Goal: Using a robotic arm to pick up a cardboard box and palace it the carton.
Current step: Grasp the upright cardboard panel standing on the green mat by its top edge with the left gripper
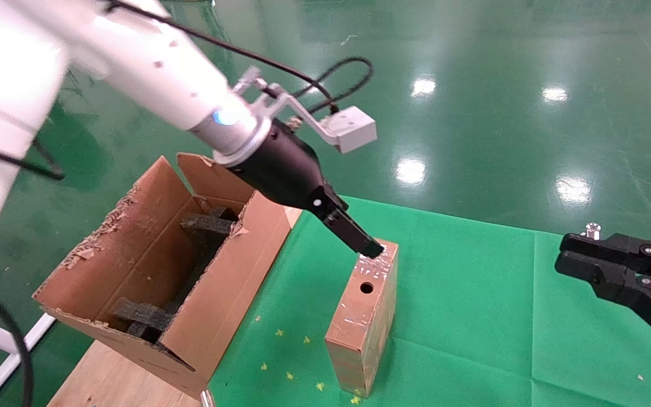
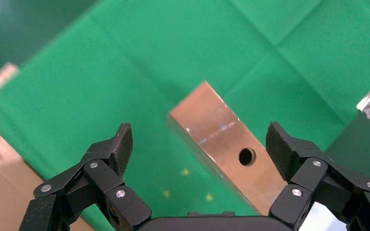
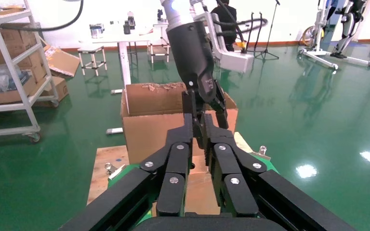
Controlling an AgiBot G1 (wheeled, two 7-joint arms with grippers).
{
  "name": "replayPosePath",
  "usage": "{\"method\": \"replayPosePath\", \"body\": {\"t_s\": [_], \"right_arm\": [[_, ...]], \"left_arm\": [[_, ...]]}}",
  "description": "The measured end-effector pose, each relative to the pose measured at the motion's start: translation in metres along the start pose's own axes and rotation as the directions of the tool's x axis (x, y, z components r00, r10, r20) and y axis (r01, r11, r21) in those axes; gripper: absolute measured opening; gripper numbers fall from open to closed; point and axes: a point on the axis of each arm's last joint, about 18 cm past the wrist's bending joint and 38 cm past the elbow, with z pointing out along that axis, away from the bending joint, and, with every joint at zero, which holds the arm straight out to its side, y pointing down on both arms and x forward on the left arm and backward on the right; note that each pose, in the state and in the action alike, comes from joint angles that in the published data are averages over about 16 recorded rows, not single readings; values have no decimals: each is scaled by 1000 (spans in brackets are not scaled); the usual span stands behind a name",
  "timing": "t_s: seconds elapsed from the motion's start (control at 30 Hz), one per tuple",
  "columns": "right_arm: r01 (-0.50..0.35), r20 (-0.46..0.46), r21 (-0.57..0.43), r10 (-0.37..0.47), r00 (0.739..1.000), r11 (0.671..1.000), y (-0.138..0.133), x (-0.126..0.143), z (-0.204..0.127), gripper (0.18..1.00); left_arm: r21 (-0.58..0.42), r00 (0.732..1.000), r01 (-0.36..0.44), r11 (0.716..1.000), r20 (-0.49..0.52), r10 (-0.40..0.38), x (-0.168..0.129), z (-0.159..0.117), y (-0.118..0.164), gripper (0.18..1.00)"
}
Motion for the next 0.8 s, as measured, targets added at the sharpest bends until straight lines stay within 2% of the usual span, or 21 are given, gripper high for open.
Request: {"method": "replayPosePath", "body": {"t_s": [0.3, 0.8], "right_arm": [[0, 0, 0, 0, 1000, 1000, 0, 0, 0, 216], [0, 0, 0, 0, 1000, 1000, 0, 0, 0, 191]], "left_arm": [[-148, 995, 103, 984, 17, -102, 16, 26, -19, 1001], [-246, 992, 126, 961, 29, -123, 23, 60, -16, 1001]]}}
